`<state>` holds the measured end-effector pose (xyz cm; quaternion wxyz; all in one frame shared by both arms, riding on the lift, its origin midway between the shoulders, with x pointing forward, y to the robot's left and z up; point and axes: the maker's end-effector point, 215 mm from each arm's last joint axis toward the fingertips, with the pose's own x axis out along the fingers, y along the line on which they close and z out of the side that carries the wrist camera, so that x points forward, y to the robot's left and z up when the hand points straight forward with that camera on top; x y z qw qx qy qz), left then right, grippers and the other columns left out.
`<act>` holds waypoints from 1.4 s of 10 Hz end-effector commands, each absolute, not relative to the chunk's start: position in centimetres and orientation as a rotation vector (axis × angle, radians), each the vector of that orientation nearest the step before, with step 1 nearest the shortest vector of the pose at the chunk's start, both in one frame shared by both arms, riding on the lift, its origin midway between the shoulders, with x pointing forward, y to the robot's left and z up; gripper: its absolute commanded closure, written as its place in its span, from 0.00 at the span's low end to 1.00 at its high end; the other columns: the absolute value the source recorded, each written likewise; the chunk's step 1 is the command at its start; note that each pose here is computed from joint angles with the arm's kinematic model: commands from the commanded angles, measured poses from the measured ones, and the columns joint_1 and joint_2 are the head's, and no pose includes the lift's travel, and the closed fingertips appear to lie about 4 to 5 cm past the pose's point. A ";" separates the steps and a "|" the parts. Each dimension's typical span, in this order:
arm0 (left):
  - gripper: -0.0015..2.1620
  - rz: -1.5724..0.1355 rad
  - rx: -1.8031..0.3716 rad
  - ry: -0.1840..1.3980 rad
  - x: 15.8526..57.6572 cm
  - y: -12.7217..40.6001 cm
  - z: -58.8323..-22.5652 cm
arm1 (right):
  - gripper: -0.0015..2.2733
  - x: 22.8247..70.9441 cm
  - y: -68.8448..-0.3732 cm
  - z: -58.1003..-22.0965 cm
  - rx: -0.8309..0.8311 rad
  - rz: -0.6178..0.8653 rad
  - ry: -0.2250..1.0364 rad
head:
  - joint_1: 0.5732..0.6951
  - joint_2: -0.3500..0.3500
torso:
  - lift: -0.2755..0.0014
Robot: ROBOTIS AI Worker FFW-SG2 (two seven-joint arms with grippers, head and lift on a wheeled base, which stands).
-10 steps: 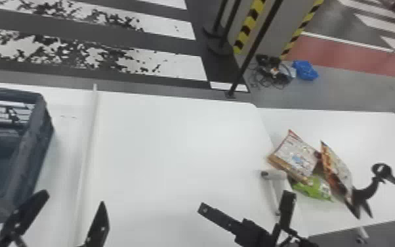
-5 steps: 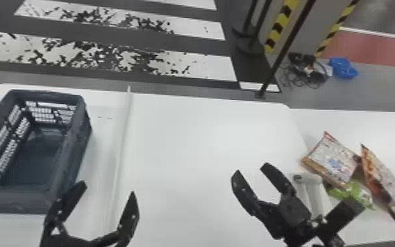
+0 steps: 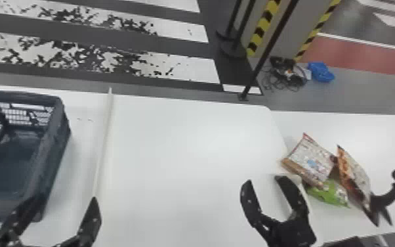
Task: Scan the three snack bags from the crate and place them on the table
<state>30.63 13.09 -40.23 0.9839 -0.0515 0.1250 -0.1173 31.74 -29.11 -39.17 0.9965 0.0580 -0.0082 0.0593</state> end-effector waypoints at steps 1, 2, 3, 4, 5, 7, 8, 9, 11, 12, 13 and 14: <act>0.08 -0.230 -0.098 0.233 30.0 13.6 -39.4 | 0.03 31.2 -30.5 -40.6 0.108 0.102 0.034 | 1.00 0.08 | 0.86; 0.08 -0.243 -0.095 0.235 29.3 12.9 -39.1 | 0.03 30.9 -30.7 -42.2 0.115 0.095 0.092 | 1.00 0.07 | 0.86; 0.08 -0.252 -0.087 0.235 28.9 12.2 -38.9 | 0.03 30.6 -31.0 -43.1 0.111 0.086 0.120 | 1.00 0.04 | 0.86; 0.08 -0.264 -0.091 0.228 28.5 11.6 -38.4 | 0.03 30.0 -31.3 -43.4 0.108 0.078 0.133 | 1.00 0.01 | 0.86; 0.08 -0.266 -0.093 0.222 28.5 11.4 -38.2 | 0.03 29.5 -32.0 -43.3 0.102 0.064 0.133 | 1.00 0.00 | 0.86; 0.08 -0.266 -0.101 0.228 28.1 10.8 -38.2 | 0.03 27.5 -34.8 -41.4 0.098 0.026 0.096 | 1.00 0.00 | 0.86; 0.08 -0.277 -0.099 0.226 27.9 9.8 -38.1 | 0.03 26.8 -36.5 -40.7 0.095 0.002 0.084 | 1.00 0.00 | 0.86; 0.08 -0.280 -0.092 0.225 27.7 9.1 -38.0 | 0.02 26.1 -37.6 -40.2 0.102 -0.010 0.072 | 1.00 0.00 | 0.86; 0.08 -0.280 -0.089 0.230 27.5 8.8 -38.3 | 0.02 26.0 -38.0 -40.0 0.116 -0.017 0.066 | 1.00 0.00 | 0.86; 0.08 -0.273 -0.090 0.240 27.5 8.9 -38.6 | 0.02 26.1 -38.2 -39.9 0.121 -0.017 0.064 | 1.00 0.00 | 0.86; 0.08 -0.268 -0.091 0.249 27.4 8.9 -38.9 | 0.02 26.1 -38.6 -39.8 0.125 -0.020 0.060 | 1.00 0.00 | 0.86; 0.08 -0.266 -0.093 0.261 27.4 8.9 -39.4 | 0.02 26.1 -38.8 -39.7 0.130 -0.025 0.058 | 1.00 0.00 | 0.86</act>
